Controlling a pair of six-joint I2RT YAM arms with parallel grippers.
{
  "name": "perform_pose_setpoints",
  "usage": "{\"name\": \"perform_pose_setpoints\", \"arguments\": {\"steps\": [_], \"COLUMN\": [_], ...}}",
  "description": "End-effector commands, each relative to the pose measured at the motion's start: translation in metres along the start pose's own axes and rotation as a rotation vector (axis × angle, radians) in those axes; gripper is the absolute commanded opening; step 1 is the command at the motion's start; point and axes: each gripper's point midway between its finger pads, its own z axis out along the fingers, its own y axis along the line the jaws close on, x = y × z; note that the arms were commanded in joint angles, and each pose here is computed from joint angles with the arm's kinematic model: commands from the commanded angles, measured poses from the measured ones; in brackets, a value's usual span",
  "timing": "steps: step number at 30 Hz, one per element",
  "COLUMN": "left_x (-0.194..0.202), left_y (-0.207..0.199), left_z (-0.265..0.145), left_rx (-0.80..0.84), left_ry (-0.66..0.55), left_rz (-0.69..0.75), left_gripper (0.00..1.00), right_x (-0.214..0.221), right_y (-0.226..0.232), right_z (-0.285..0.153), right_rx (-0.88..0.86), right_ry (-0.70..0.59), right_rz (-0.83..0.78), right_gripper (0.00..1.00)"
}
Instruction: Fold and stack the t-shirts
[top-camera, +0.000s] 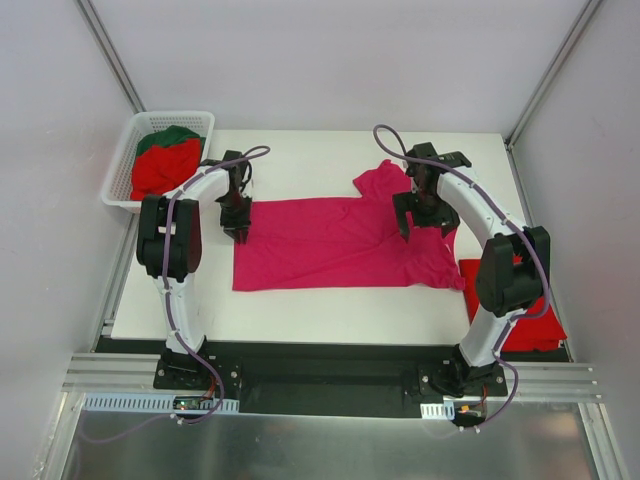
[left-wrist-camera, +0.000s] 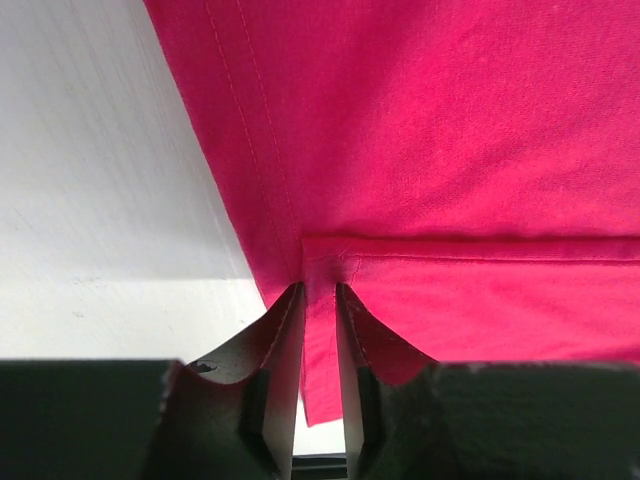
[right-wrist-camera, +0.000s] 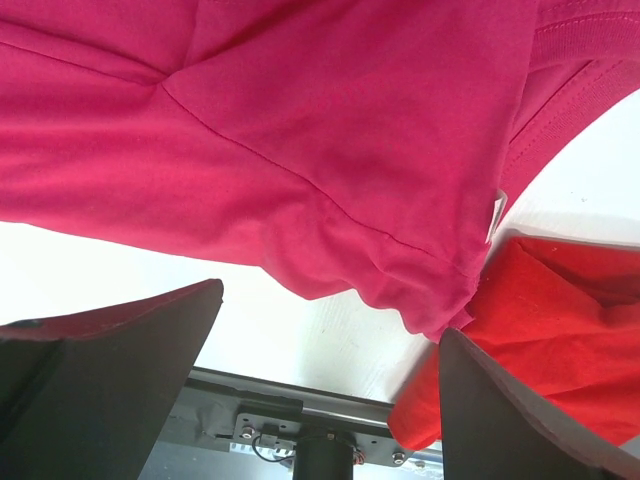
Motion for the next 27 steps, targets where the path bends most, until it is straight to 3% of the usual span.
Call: {"name": "perform_pose_setpoints", "arguments": {"steps": [1,6,20,27], "left_x": [-0.003,-0.004,-0.022,-0.017], "left_y": [-0.003,-0.008,-0.006,0.0], "left_z": [-0.006,-0.005,-0.034,-0.033], "left_rx": [0.007,0.014,-0.024,-0.05], "left_ry": [-0.01,-0.009,-0.094,-0.076], "left_rz": [0.006,0.02,0.033,0.033], "left_gripper": [0.16,0.0,0.0,0.0], "right_x": [0.004,0.005,0.008,0.009], "right_y": [-0.003,-0.003,0.0,0.001], "right_z": [-0.011,-0.008,0.002,0.005], "right_rx": [-0.005,-0.002,-0.011,-0.013], "right_ry": [-0.018,-0.008,0.029,0.041], "right_rz": [0.005,0.004,-0.008,-0.023], "right_gripper": [0.96,0.96,0.96,0.96]}}
